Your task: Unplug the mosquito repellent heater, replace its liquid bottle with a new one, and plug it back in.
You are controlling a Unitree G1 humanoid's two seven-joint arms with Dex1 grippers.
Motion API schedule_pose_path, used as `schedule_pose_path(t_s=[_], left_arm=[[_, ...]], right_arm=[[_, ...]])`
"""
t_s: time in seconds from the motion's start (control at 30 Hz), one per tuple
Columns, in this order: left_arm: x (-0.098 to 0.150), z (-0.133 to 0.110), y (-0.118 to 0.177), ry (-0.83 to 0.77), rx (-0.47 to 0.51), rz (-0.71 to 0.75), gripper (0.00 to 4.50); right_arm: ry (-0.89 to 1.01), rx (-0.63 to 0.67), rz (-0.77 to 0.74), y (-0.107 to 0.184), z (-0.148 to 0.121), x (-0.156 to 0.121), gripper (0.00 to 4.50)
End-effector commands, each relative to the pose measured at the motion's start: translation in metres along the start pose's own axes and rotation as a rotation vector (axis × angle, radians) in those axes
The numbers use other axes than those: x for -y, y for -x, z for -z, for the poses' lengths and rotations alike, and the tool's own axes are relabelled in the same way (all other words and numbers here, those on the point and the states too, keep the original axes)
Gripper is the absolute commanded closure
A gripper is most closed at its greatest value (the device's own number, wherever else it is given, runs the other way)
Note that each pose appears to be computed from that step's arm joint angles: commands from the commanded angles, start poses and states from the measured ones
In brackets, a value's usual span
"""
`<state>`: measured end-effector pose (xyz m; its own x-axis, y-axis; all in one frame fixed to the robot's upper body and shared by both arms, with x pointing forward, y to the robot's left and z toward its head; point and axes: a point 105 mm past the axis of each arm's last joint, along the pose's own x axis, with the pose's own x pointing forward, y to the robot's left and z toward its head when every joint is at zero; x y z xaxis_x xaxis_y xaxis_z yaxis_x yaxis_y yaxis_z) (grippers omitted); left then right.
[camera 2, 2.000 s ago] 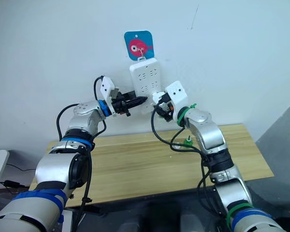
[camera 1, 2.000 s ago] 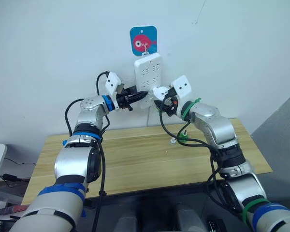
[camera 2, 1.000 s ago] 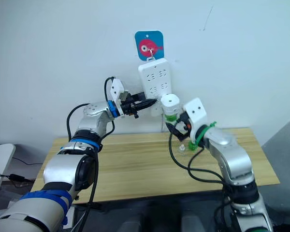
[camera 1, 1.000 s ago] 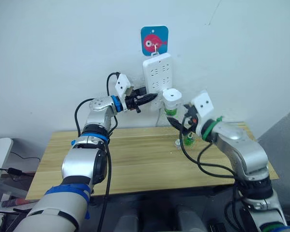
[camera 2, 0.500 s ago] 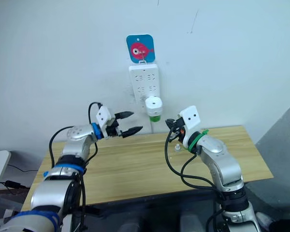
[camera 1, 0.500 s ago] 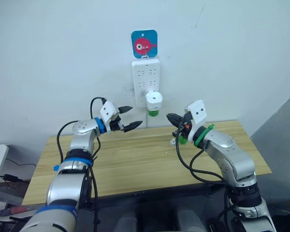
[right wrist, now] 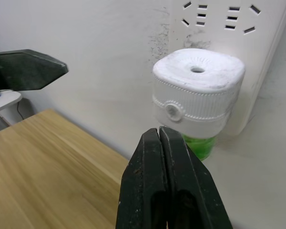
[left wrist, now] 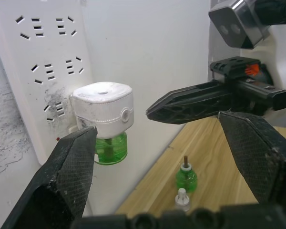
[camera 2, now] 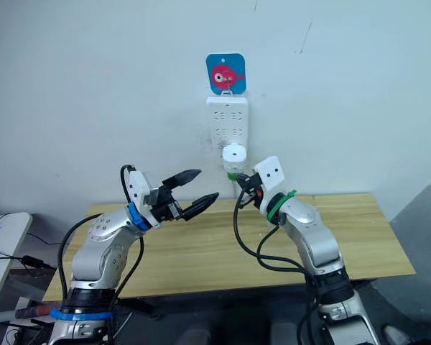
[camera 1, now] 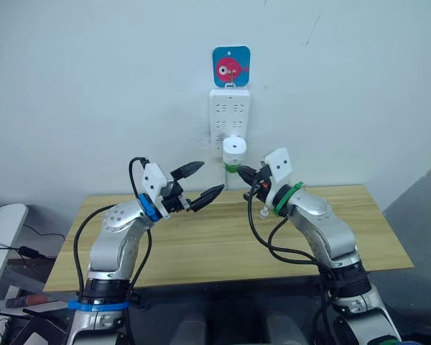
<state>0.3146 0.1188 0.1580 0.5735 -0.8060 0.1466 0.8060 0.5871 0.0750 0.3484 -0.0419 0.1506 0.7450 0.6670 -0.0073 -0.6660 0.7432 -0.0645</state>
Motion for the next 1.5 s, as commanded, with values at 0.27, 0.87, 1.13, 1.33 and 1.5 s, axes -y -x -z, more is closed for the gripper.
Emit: schedule_pose_path(t_s=[0.27,0.87,1.13,1.33,1.5], left_arm=[[0.0,-0.019,0.003,-0.03,0.014,0.011,0.0],[-0.004,-0.023,0.0,-0.04,0.022,-0.004,0.0],[-0.005,-0.023,0.0,-0.041,0.026,-0.012,0.0],[-0.005,-0.022,0.001,-0.037,0.024,-0.013,0.0],[-0.012,-0.019,0.008,-0.023,0.005,-0.045,0.0]], right_arm=[[0.023,0.064,-0.004,-0.01,-0.019,-0.002,4.46],[0.025,0.048,0.042,-0.019,-0.016,0.004,4.46],[0.038,0.066,0.241,-0.018,-0.021,0.037,4.46],[-0.005,0.079,0.22,-0.016,-0.023,0.033,4.46],[-0.031,-0.046,-0.13,0.005,0.004,-0.013,4.46]])
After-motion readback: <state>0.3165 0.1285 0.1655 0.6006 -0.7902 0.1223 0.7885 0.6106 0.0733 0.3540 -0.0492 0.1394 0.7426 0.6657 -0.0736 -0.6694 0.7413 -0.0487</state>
